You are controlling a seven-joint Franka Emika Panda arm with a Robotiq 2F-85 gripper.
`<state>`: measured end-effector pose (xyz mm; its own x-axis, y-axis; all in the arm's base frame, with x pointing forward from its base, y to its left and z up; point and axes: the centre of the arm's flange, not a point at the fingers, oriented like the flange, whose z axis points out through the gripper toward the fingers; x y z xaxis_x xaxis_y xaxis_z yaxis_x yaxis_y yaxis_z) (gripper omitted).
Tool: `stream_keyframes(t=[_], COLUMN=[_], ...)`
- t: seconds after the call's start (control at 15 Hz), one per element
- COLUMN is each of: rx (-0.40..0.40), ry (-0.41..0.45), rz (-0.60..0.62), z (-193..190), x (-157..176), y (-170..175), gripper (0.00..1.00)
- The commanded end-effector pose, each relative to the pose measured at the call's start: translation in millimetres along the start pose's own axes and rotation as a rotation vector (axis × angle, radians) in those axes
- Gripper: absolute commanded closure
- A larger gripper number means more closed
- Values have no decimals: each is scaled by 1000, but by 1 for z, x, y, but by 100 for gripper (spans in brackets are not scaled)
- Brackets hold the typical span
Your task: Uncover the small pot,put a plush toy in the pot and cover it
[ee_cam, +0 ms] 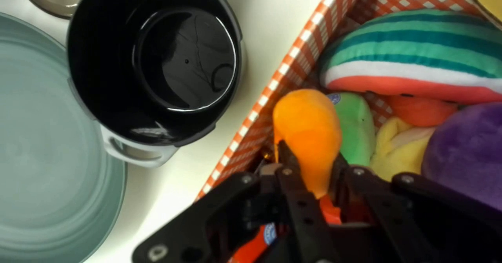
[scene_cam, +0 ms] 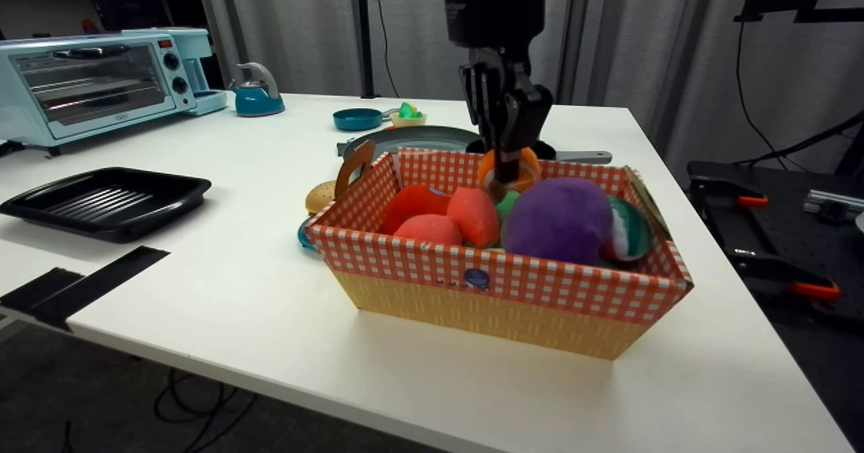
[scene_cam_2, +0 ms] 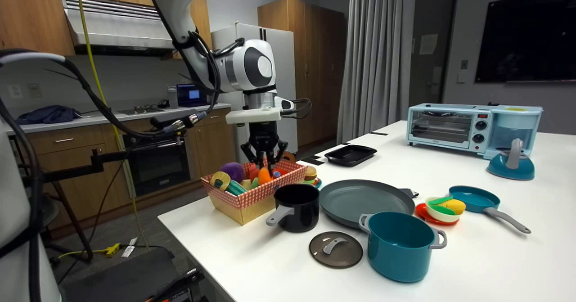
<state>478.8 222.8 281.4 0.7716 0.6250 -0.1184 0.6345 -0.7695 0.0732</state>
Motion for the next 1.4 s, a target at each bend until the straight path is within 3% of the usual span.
stream_keyframes(t=[0.0, 0.73, 1.33], rx=[-23, -62, -68], ry=[3, 87, 89], rz=[3, 79, 223], z=[-14, -58, -46], x=[-2, -18, -46], y=[4, 40, 107], gripper=[95, 96, 96])
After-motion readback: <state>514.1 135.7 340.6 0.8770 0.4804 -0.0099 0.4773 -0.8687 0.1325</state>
